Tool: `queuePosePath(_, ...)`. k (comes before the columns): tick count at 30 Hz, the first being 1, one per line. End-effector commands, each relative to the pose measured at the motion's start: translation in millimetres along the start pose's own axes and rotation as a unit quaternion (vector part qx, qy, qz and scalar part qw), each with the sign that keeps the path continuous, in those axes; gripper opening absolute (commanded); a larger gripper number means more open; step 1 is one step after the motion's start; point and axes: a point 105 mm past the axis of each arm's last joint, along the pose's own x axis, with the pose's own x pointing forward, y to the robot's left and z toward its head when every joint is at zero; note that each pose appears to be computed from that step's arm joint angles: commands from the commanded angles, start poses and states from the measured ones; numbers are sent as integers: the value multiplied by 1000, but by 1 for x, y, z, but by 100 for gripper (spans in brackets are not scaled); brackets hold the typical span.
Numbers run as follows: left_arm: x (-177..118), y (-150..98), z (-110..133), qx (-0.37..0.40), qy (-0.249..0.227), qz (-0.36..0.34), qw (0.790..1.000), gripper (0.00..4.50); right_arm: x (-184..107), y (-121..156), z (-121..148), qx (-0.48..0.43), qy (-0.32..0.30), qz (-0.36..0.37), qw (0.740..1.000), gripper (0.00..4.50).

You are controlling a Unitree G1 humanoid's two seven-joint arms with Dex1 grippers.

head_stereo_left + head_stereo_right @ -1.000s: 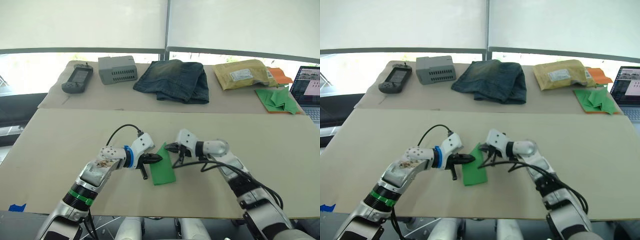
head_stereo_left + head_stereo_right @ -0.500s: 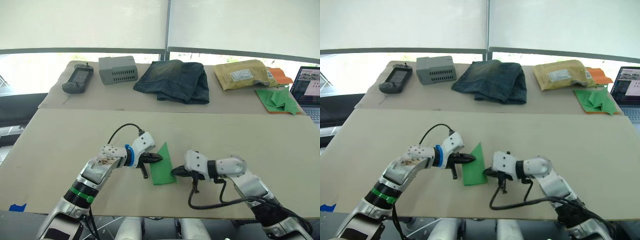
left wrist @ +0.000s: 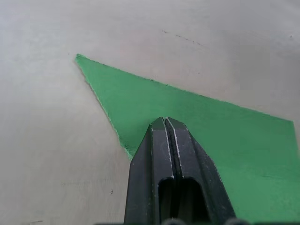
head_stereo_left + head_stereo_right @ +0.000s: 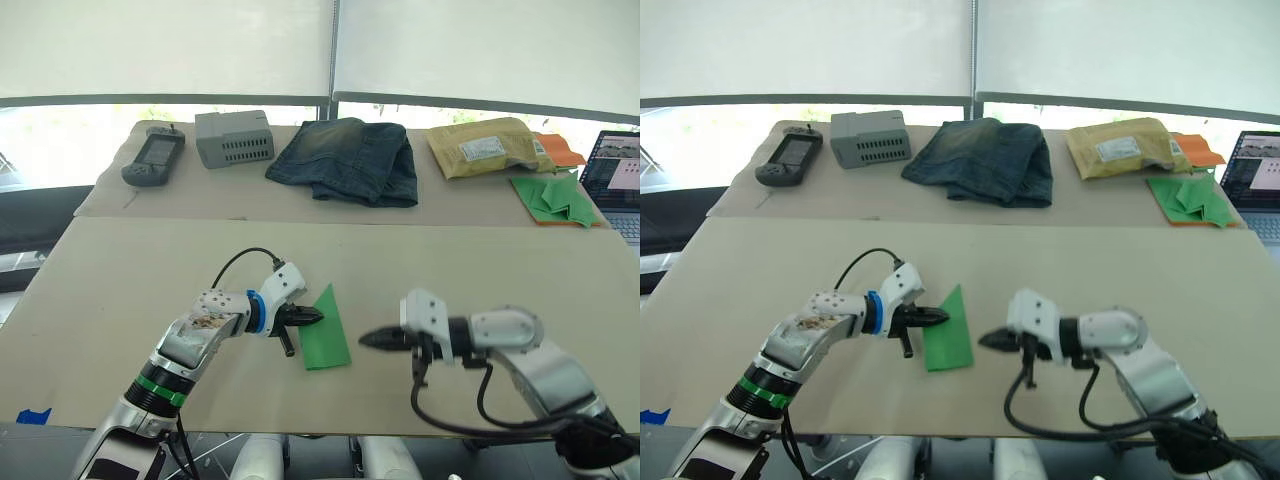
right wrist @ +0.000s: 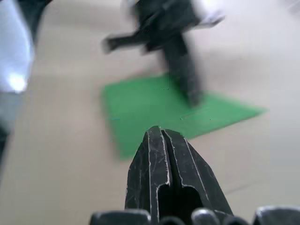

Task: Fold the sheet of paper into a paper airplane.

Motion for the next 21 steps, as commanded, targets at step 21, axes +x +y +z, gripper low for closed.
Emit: queuePosePath(21, 8, 44, 19, -20, -27, 58, 998, 0, 72, 26, -57, 85, 96, 56, 990, 2)
